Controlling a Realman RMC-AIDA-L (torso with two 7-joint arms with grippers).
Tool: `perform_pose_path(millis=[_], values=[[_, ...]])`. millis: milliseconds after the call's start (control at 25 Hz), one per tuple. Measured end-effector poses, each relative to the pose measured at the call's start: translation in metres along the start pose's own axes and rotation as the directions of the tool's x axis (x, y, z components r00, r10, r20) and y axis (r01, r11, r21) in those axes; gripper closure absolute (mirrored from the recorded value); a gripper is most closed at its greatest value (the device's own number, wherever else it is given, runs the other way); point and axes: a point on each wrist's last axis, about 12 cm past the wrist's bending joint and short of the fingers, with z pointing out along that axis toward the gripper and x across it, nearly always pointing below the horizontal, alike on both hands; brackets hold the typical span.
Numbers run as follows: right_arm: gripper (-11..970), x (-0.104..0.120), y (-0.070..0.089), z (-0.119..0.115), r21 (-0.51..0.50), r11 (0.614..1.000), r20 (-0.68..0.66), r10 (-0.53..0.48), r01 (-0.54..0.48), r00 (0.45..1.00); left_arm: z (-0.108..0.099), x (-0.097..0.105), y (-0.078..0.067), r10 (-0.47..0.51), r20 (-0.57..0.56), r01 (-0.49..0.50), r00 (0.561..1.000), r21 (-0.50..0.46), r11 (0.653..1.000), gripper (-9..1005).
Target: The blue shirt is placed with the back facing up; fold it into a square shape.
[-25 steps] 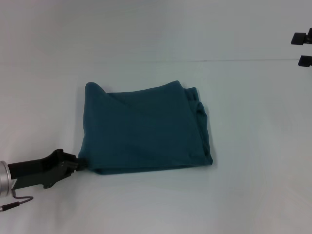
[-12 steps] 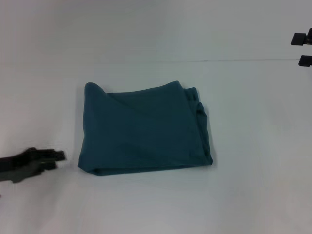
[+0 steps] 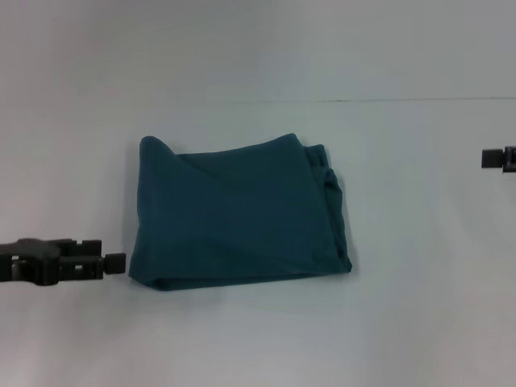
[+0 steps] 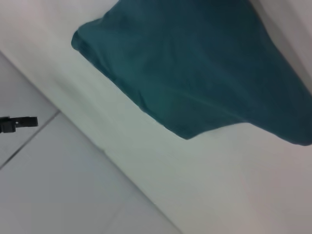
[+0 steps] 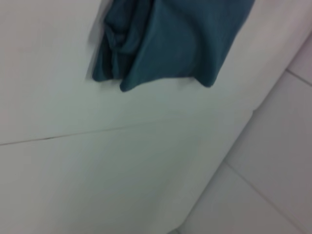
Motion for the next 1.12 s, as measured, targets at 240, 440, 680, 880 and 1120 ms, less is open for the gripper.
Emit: perform_pose_path(millis=[240,440,680,880,1120], values=[[100,0.014,0.015,0.018,-0.107,0.985,-0.004,-0.137,0.136,0.991,0.012,-0.032,-0.004,0.071,-0.025,-0.07,0.997,0.037,0.997,125],[100,0.016,0.031,0.054,-0.104,0.951,0.053,-0.288,0.292,0.956,0.033,-0.061,-0.012,0.194,-0.118,-0.187,0.974,0.073,0.98,47],[100,0.019,0.044,0.089,-0.086,0.909,0.054,-0.404,0.407,0.913,0.046,-0.072,-0.014,0.275,-0.164,-0.268,0.947,0.067,0.961,46],[100,0.021,0.056,0.108,-0.118,0.883,0.05,-0.451,0.454,0.891,0.051,-0.072,-0.013,0.29,-0.162,-0.285,0.943,0.054,0.957,47],[100,0.018,0.062,0.12,-0.117,0.859,0.013,-0.5,0.498,0.866,0.058,-0.069,-0.016,0.333,-0.153,-0.324,0.93,0.077,0.943,47]])
